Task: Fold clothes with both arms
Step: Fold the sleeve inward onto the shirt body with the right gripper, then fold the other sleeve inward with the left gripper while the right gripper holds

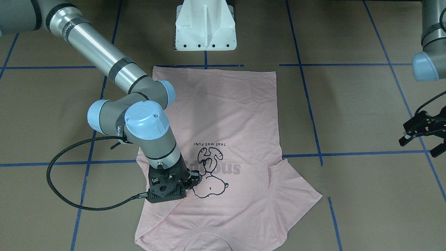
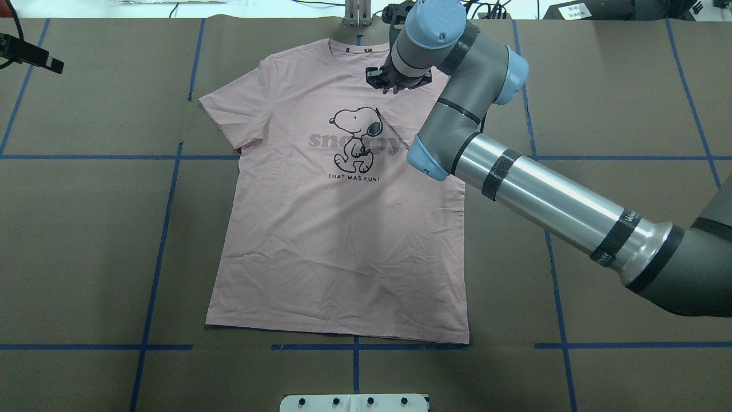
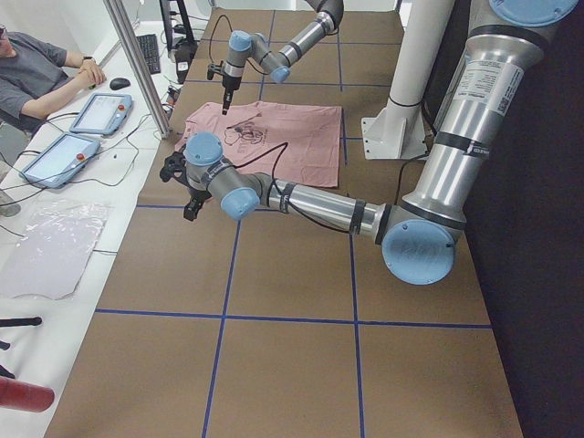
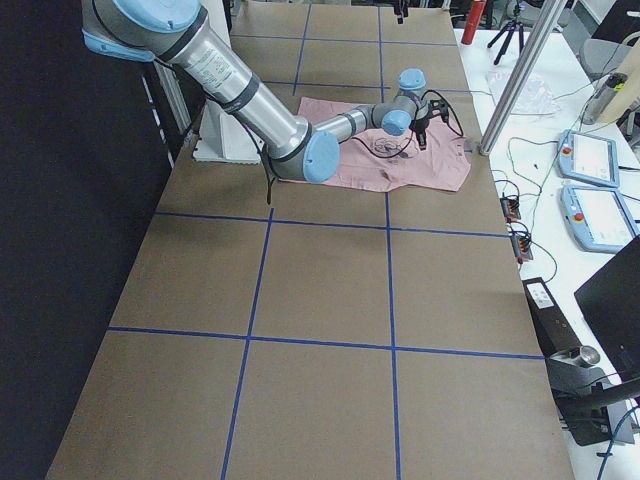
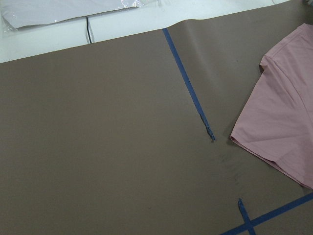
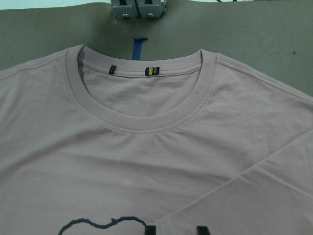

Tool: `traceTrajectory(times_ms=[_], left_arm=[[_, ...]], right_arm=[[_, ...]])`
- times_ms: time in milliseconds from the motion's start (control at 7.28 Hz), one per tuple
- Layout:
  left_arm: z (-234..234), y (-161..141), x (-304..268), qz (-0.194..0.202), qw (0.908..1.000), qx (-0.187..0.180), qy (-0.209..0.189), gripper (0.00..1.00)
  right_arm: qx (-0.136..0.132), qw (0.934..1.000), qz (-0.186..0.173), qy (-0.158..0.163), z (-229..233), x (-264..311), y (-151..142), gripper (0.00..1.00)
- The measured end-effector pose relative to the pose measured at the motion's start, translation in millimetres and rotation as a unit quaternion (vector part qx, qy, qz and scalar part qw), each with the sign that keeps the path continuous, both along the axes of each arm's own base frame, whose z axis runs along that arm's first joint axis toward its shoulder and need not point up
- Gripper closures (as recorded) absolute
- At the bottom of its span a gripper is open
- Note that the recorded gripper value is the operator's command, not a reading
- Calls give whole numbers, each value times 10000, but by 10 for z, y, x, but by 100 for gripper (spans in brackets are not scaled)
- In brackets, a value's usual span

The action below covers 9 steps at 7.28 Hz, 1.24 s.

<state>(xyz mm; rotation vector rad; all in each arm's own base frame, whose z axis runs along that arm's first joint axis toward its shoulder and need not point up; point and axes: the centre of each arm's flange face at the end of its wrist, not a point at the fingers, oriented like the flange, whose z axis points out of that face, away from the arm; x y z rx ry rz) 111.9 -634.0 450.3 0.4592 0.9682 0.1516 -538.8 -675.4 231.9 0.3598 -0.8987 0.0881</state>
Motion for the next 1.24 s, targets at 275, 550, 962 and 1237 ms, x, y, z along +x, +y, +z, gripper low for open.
traceTrajectory(times_ms=[275,550,962,1237], left_arm=[[-409,-160,582,-314,9991,-267,74,0],[-592,-100,1479,-817,9957,-431,23,0],[-342,-142,2732,-1747,9831,-554,-17,2],[-145,-222,3081,-1905,9795,-599,-278,5]], right_arm=[[-580,9979,-227,196,-55,171,170,0],[-1539,9864,-464,350,-68,710,375,0],[-1840,9817,-313,369,319,1349,613,0],[-1842,9818,-295,367,359,1409,643,0]])
